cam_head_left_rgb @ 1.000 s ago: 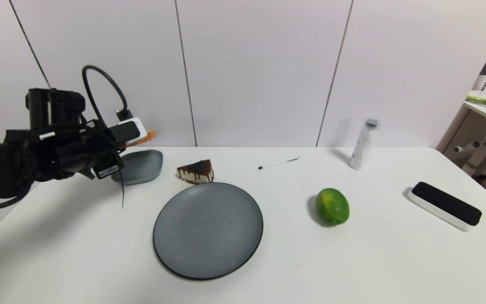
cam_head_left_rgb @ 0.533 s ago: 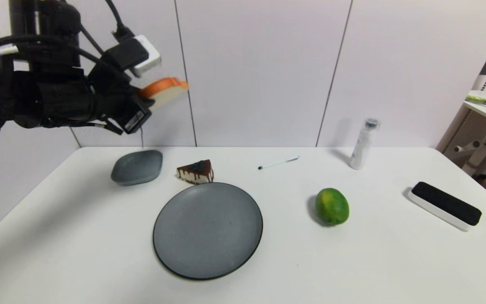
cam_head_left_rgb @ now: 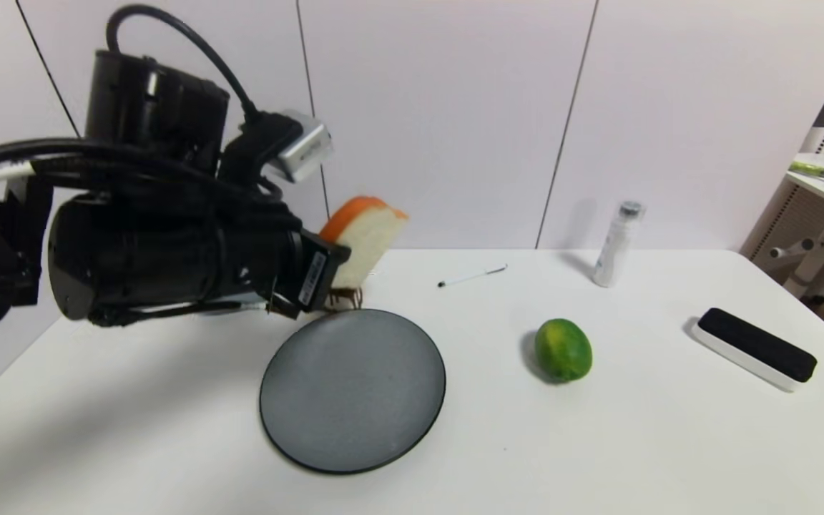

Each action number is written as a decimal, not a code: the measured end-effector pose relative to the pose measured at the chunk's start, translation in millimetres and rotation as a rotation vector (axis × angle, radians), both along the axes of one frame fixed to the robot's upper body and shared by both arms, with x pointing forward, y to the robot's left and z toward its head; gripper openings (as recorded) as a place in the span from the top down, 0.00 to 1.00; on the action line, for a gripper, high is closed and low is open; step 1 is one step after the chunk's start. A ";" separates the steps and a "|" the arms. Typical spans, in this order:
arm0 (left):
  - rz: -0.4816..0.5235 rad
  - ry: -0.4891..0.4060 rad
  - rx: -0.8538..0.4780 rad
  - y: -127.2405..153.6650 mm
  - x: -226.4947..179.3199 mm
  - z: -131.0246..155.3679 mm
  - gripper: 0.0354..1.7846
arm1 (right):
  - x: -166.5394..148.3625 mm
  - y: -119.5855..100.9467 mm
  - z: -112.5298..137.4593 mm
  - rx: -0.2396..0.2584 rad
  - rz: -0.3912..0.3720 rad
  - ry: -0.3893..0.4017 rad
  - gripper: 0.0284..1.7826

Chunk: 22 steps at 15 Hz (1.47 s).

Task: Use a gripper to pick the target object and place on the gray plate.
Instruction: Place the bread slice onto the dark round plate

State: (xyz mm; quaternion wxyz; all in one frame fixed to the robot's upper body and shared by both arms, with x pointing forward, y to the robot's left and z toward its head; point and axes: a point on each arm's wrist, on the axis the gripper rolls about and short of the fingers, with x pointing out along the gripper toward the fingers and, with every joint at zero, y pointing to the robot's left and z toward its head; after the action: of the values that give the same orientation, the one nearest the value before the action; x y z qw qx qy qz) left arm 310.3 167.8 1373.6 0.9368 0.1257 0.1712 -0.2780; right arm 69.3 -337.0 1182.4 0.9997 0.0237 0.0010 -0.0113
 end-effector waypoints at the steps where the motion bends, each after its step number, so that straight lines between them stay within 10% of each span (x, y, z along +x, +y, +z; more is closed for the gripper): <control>1: 0.000 0.065 -0.029 -3.7 -7.9 -11.7 0.85 | 0.0 0.0 0.0 0.000 0.000 0.000 0.04; 5: 0.072 0.290 -0.228 -11.6 -33.9 -44.8 0.85 | 0.0 0.0 0.0 0.000 0.000 0.000 0.04; 16: 0.258 0.417 -0.543 -8.8 -38.2 -61.5 0.85 | 0.0 0.0 0.0 0.000 0.000 0.000 0.04; 22: 0.265 0.425 -0.579 -10.4 -37.1 -60.9 0.44 | 0.0 0.0 0.0 0.000 0.000 0.000 0.04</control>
State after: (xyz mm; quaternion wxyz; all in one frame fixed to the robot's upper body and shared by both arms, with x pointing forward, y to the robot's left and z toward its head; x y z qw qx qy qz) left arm 273.1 157.4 1312.7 0.9051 -0.2275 0.2907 -0.2112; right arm 69.3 -337.0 1182.4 0.9997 0.0237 0.0010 -0.0115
